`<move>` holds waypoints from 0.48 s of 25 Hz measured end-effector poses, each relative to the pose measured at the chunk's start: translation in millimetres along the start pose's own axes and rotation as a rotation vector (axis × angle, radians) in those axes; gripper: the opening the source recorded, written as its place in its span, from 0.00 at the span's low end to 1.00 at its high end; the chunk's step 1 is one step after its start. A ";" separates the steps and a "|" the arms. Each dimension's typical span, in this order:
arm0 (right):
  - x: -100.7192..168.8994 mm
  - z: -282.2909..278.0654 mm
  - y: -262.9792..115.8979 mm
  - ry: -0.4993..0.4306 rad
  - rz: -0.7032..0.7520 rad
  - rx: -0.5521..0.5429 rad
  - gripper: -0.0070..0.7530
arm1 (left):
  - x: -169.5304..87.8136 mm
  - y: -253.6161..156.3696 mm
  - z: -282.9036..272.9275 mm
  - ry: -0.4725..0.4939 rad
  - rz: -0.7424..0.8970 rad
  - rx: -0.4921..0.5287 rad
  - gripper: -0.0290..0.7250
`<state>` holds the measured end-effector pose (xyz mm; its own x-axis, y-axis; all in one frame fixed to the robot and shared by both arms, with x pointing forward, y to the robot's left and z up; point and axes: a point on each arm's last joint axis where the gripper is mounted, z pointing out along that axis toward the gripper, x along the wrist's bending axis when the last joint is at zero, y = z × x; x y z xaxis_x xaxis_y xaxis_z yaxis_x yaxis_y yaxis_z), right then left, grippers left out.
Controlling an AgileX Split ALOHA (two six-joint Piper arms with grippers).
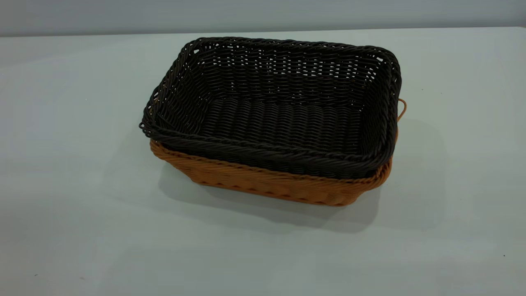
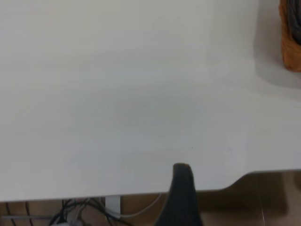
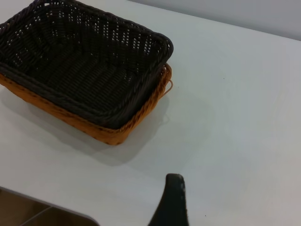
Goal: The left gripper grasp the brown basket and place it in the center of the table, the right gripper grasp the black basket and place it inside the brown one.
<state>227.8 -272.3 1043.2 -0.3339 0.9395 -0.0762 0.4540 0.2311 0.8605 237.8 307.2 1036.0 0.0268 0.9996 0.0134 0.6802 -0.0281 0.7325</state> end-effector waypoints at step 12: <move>0.0 0.0 0.0 0.000 0.000 0.000 0.79 | 3.5 -10.1 -9.7 0.033 -0.053 -0.102 0.80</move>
<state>227.8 -272.3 1043.2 -0.3339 0.9395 -0.0762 0.4540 0.2311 0.8605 223.9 311.1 1035.3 -0.0320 0.9995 -0.0062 0.6020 0.0242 0.7981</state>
